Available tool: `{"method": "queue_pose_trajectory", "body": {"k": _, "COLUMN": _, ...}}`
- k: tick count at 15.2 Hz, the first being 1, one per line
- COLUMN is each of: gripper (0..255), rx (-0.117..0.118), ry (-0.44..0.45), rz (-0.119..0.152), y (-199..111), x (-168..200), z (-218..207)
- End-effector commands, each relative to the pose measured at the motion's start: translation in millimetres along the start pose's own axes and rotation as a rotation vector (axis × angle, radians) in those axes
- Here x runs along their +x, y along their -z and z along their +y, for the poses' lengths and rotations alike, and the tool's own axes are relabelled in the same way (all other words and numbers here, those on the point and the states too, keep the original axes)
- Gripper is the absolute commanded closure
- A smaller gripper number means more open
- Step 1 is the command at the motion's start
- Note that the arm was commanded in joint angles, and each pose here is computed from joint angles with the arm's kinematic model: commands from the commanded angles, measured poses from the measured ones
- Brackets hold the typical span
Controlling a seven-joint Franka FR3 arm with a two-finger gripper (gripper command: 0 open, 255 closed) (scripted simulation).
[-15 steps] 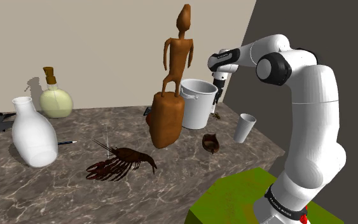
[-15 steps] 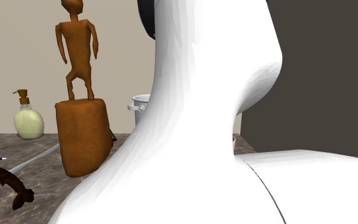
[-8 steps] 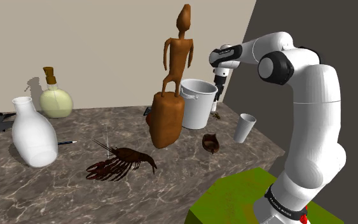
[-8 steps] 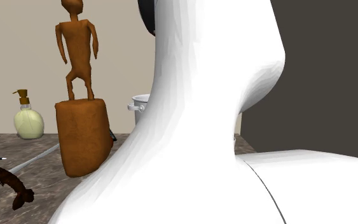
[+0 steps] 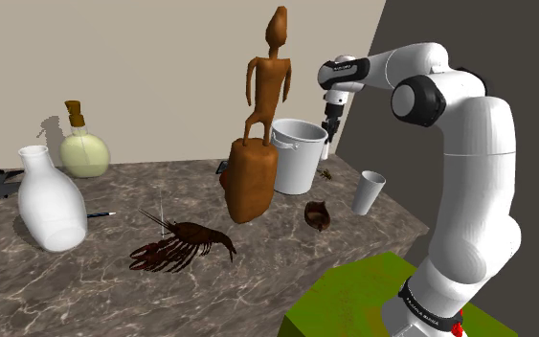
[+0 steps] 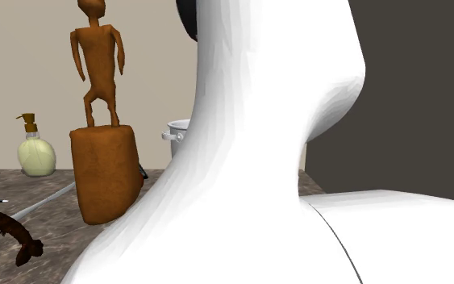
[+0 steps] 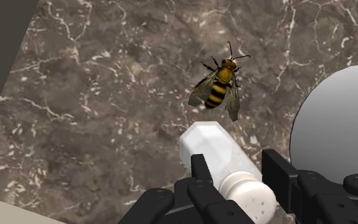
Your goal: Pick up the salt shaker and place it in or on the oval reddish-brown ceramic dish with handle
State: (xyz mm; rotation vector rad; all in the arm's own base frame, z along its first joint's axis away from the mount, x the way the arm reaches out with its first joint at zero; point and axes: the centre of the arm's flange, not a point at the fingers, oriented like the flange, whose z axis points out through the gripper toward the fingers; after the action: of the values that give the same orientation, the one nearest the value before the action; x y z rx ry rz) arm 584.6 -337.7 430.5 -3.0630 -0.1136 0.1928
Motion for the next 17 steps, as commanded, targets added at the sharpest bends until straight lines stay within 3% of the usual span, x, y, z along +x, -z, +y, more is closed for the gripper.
{"method": "queue_pose_trajectory", "body": {"k": 1, "gripper": 255, "rx": 0.000, "ry": 0.000, "rz": 0.000, "y": 10, "x": -1, "z": -1}}
{"method": "queue_pose_trajectory", "body": {"k": 10, "gripper": 255, "rx": 0.000, "ry": 0.000, "rz": 0.000, "y": 53, "x": -6, "z": -4}}
{"method": "queue_pose_trajectory", "body": {"k": 17, "gripper": 255, "rx": 0.000, "ry": 0.000, "rz": 0.000, "y": 50, "x": -53, "z": -84}}
